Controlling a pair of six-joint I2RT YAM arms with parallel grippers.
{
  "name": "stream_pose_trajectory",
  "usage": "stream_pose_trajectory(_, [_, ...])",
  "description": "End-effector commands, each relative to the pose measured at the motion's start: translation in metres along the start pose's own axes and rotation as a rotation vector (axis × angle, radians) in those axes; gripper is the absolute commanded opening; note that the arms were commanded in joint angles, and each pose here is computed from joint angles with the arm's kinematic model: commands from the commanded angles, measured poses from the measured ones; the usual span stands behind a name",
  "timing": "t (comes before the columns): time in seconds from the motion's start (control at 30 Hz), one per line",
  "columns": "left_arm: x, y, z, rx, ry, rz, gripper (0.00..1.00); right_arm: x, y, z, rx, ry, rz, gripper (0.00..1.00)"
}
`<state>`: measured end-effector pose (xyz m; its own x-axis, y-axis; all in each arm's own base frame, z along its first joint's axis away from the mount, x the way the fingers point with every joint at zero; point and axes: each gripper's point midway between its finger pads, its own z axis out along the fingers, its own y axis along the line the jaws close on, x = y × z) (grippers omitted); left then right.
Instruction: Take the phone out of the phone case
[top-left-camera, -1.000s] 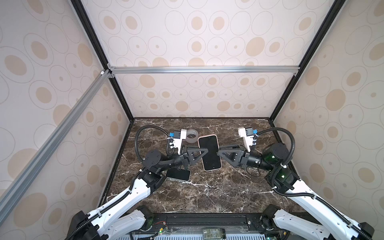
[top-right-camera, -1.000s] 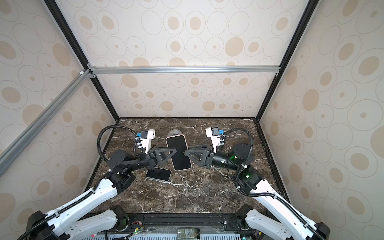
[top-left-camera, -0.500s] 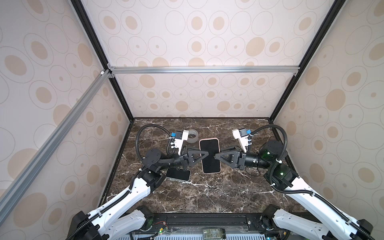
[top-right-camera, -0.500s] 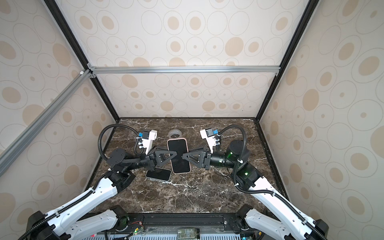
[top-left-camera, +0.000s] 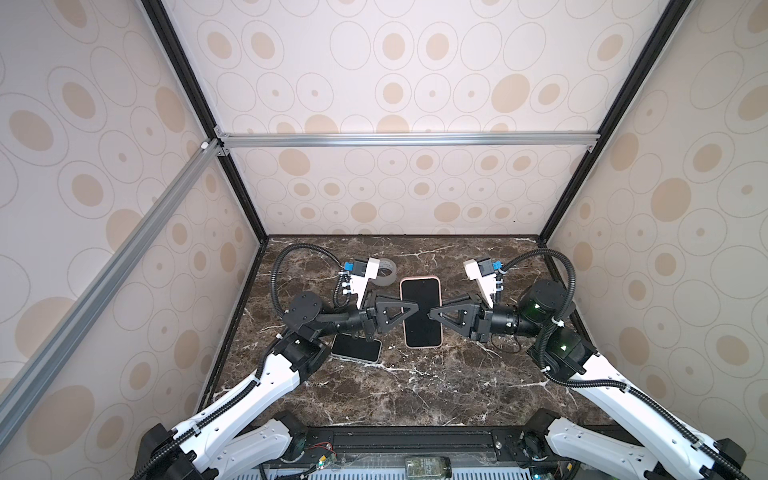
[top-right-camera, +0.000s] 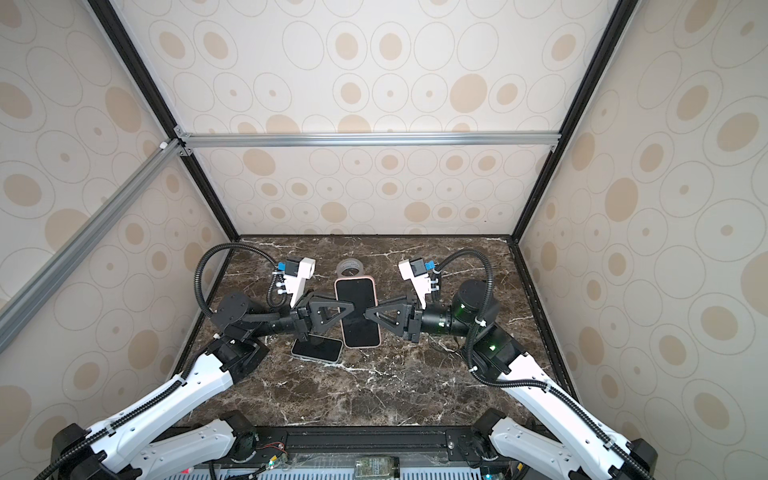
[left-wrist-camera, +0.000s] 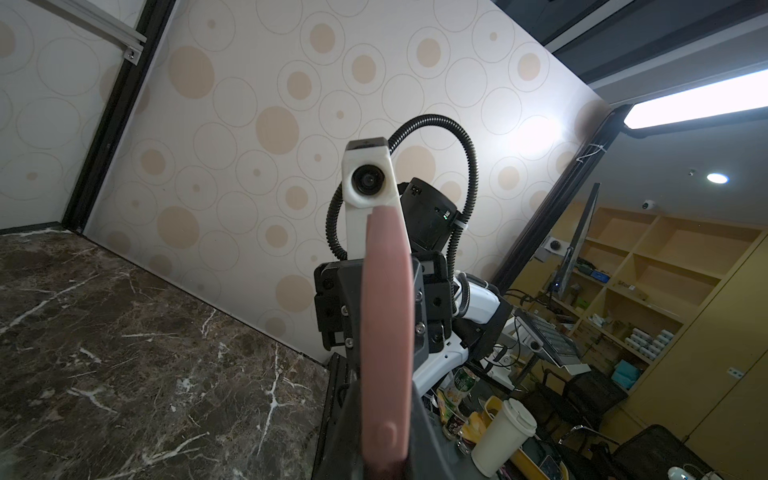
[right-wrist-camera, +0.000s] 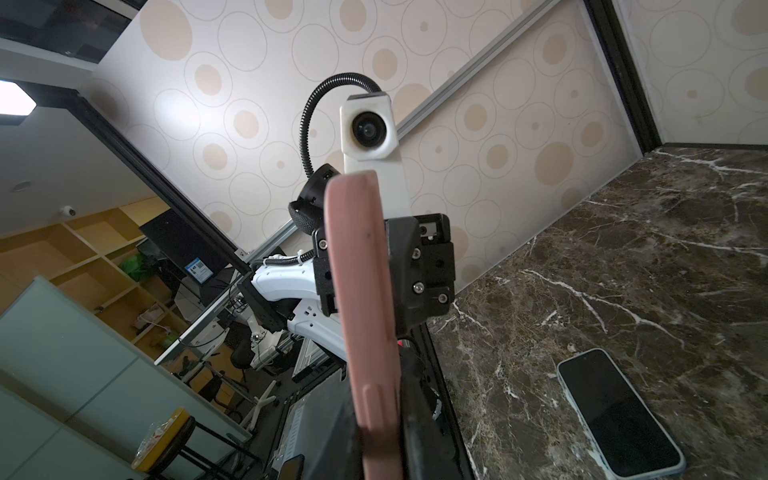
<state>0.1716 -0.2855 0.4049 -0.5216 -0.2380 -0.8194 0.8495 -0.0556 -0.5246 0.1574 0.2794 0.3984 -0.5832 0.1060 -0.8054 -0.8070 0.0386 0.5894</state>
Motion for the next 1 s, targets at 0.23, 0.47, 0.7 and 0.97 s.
stream_pose_trajectory(0.23, [-0.024,-0.023,-0.001,0.040,-0.049,0.100,0.34,-0.021,0.012,-0.001,-0.029,-0.083,-0.005,0.00])
stream_pose_trajectory(0.47, [-0.014,-0.021,0.000,0.043,-0.025,0.077,0.43,-0.034,0.019,-0.007,-0.032,-0.159,-0.032,0.00])
stream_pose_trajectory(0.7, [-0.012,-0.025,0.000,0.050,-0.017,0.081,0.25,-0.027,0.021,-0.007,-0.034,-0.110,-0.043,0.00])
stream_pose_trajectory(0.97, [-0.011,-0.020,0.001,0.030,-0.014,0.080,0.01,-0.023,0.022,-0.010,-0.016,-0.095,-0.057,0.03])
